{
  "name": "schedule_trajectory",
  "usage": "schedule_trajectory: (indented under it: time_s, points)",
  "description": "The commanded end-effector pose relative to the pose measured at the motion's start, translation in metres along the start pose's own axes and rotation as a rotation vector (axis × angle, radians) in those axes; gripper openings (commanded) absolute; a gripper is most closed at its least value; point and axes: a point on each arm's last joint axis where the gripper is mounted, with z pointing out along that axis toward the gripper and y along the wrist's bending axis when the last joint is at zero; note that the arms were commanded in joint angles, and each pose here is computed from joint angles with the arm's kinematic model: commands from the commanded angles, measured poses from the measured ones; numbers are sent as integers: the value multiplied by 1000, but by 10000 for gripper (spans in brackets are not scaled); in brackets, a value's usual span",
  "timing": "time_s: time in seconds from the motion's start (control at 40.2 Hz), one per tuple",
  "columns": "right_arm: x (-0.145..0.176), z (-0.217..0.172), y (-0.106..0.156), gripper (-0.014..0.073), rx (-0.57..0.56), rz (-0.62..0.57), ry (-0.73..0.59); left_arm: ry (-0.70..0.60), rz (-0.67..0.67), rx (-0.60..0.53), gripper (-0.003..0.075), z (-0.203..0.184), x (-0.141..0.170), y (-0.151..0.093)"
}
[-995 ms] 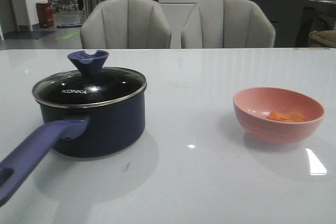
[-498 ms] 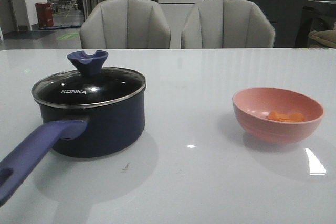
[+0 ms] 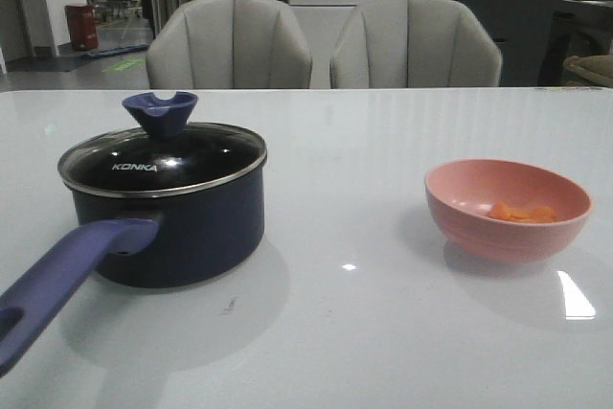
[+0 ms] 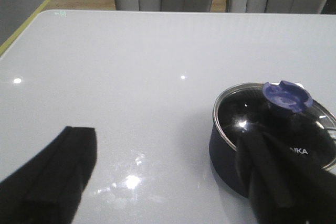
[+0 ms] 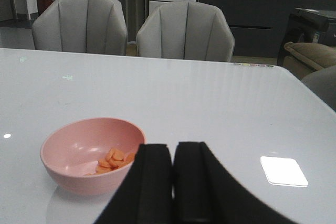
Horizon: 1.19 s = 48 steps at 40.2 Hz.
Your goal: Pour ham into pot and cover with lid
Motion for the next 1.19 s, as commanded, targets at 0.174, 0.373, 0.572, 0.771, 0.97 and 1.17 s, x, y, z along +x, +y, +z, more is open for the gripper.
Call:
schedule_trajectory:
  time_s: [0.174,0.373,0.572,0.771,0.97,1.17]
  points:
    - [-10,-2,0,160,7,-15,-104,5,-22,15,657,25,-45,-4]
    - [-10,-2,0,160,7,-15,-104,214,-48,52,657,73,-78,-13]
    - [-10,-2,0,160,7,-15,-104,384,7,157,657,128,-104,-47]
    - [-10,-2,0,160,7,-15,-104,510,24,169,657,176,-119,-85]
    - [-10,-2,0,160,7,-15,-104,636,154,90,657,217,-116,-120]
    - [-10,-2,0,160,7,-15,-104,745,69,83,657,244,-112,-139]
